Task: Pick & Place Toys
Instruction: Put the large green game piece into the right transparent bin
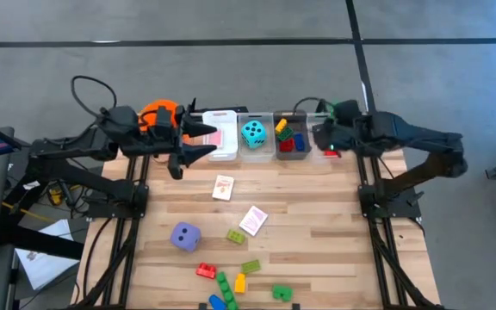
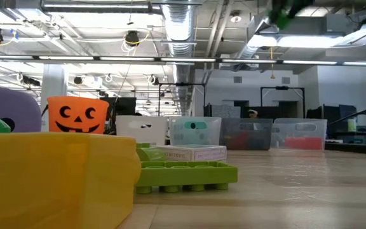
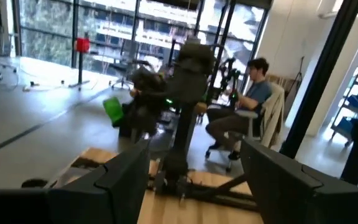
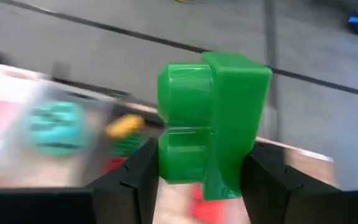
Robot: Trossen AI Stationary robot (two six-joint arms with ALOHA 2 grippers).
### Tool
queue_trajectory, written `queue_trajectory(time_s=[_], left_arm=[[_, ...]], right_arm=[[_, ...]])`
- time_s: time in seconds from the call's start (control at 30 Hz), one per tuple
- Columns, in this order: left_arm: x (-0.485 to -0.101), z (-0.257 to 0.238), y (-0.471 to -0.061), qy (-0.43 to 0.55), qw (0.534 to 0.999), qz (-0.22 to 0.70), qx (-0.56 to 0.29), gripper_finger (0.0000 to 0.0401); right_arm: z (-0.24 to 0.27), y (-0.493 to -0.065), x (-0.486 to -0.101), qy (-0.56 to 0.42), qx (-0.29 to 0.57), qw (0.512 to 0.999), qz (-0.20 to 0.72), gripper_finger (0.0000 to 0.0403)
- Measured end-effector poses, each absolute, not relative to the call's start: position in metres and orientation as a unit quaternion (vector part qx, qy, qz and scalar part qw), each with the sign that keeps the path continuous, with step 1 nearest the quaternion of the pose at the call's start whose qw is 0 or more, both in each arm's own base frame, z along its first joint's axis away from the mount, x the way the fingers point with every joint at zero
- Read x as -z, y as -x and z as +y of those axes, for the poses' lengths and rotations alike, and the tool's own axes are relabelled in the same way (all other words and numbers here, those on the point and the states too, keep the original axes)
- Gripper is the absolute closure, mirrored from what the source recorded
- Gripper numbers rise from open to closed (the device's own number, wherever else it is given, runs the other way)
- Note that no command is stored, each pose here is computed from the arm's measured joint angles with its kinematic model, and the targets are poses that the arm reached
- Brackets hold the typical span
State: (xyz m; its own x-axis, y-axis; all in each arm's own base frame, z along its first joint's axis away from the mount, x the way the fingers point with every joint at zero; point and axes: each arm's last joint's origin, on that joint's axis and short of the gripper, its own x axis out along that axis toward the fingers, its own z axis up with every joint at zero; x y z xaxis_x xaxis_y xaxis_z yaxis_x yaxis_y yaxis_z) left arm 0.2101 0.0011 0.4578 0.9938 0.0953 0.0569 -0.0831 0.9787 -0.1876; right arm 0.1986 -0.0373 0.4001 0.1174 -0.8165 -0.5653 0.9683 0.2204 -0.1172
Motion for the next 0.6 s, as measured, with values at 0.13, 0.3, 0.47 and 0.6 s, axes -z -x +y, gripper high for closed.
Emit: queue_trajectory(time_s=[0.13,0.3,0.47,0.6], left_arm=[[-0.454,0.003,-0.215,0.093,0.992,-0.027,-0.084,0.0164],[-0.454,0.008,-0.220,0.091,0.984,-0.040,-0.149,0.0167],[-0.459,0.017,-0.222,0.088,0.977,-0.071,-0.180,0.0162],[-0.463,0.019,-0.223,0.109,0.973,-0.097,-0.181,0.0164]], right_arm=[[-0.063,-0.179,-0.369,-0.155,0.633,0.696,0.302,0.0231],[-0.091,-0.167,-0.330,-0.200,0.575,0.744,0.276,0.0231],[-0.121,-0.153,-0.287,-0.254,0.550,0.745,0.279,0.0231],[-0.142,-0.142,-0.258,-0.279,0.543,0.721,0.327,0.0225]])
